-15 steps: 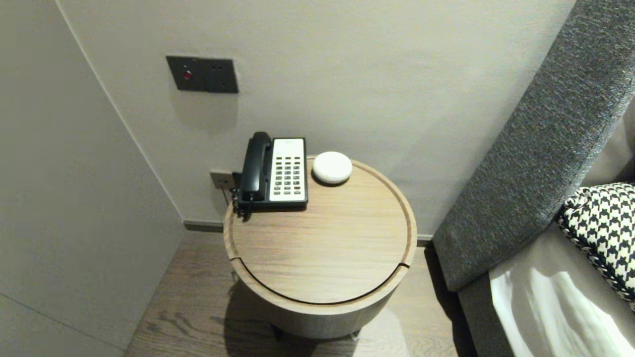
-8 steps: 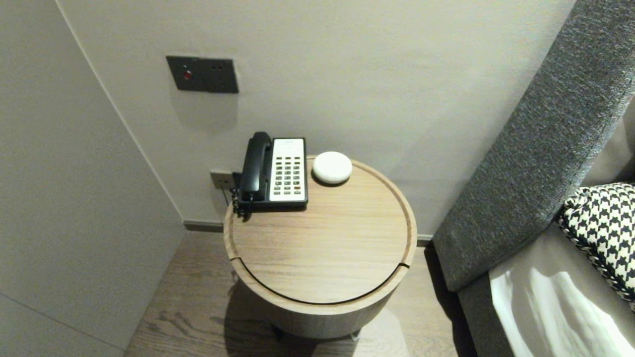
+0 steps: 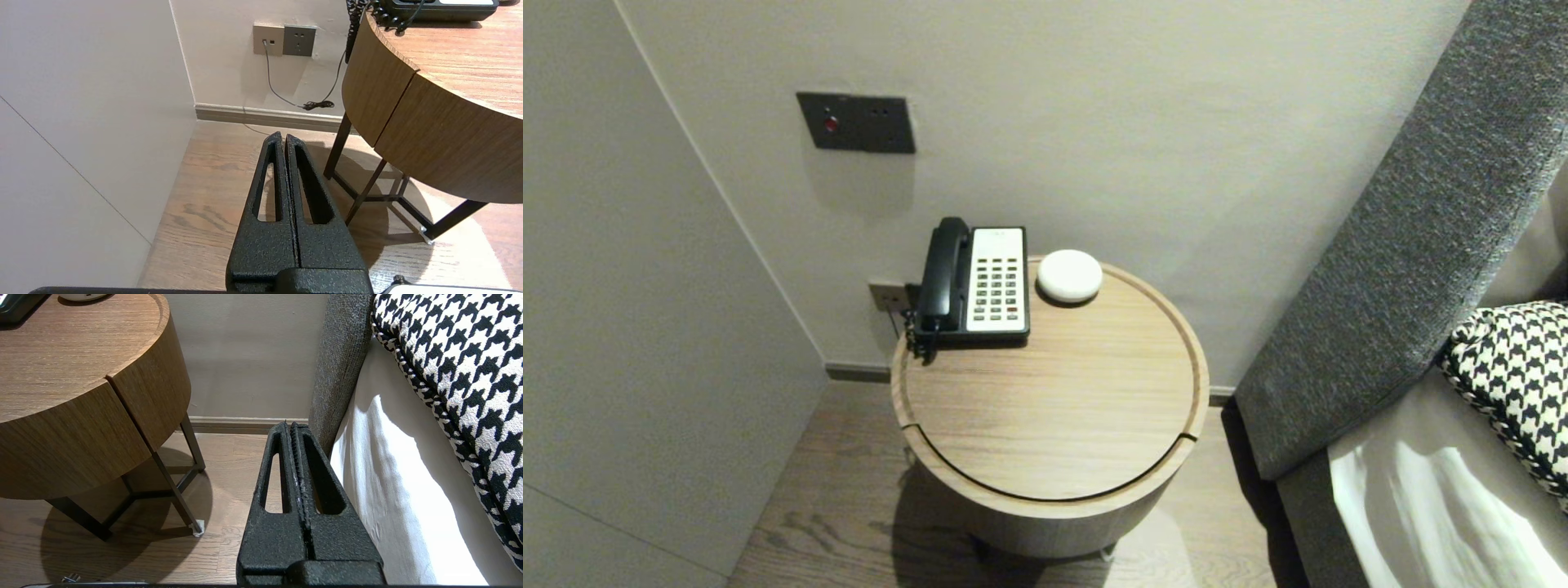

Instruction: Open the nightstand drawer

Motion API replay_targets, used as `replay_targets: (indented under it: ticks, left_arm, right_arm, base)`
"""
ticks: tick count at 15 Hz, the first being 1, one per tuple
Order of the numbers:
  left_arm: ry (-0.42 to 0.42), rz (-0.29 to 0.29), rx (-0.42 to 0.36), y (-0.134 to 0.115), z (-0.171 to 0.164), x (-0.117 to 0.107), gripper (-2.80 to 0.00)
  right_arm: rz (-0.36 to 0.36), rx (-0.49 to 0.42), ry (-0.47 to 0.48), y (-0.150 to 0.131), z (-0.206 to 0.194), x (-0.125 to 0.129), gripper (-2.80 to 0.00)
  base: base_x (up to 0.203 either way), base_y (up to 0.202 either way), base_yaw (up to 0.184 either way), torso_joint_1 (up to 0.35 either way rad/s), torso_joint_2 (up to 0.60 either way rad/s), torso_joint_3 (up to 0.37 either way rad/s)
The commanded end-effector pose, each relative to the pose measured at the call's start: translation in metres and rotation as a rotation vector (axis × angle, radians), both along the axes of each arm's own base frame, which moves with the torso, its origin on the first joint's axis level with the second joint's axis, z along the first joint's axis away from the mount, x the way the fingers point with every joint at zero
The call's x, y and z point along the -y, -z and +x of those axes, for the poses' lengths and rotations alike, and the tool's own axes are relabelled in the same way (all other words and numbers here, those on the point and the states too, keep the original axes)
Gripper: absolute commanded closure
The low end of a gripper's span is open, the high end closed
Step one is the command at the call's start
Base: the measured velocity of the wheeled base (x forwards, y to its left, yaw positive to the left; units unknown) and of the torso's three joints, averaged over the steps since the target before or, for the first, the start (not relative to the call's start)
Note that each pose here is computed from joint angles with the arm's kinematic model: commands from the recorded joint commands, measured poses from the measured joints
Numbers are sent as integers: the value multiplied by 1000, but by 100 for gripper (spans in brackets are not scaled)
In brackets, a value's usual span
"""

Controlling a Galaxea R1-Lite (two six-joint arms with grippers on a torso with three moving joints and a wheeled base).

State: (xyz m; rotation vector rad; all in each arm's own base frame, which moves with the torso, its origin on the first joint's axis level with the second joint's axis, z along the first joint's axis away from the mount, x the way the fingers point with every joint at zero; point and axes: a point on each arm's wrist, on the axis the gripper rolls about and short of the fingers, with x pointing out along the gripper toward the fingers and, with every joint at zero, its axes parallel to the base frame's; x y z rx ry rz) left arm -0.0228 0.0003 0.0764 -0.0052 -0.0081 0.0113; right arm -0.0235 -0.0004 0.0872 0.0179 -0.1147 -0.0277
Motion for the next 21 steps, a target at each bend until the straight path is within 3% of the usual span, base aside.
replay_targets:
  ticks: [1,3,5,6,8,10,13,17,19,21]
  left_arm:
    - [-4,15,16,-3,-1,0,0]
    - [-6,34,26,-15,-4,0,0]
    - [1,36,8,-58,-7,0,0]
    - [8,32,-45,-75,0,0,0]
    - [30,20,-178,-101,25,1,0]
    - [44,-18,-339,-112,58,1,0]
    - [56,-129,-618,-115,112,4,0]
    - [252,-309,-969,-123,157,38,0]
    - [304,-374,-1067,-126,175,60,0]
    - [330,-398,-1116,-127,191,78,0]
  right_arm:
    - [0,-41,0,11,3,0,0]
    - [0,-40,0,11,3,0,0]
    - [0,-41,0,11,3,0,0]
    - [0,-39,0,11,3,0,0]
    - [0,-41,-1,11,3,0,0]
    - [0,-41,0,11,3,0,0]
    - [0,-39,-1,11,3,0,0]
    - [0,-41,0,11,3,0,0]
    - [0,-40,0,11,3,0,0]
    - [0,-40,0,11,3,0,0]
  base:
    - [0,0,0,0,0,0]
    - [0,0,0,0,0,0]
    - [0,0,0,0,0,0]
    - [0,0,0,0,0,0]
    - [0,0,0,0,0,0]
    - [0,0,0,0,0,0]
    - [0,0,0,0,0,0]
    - [0,0,0,0,0,0]
    - [0,0,0,0,0,0]
    - [0,0,0,0,0,0]
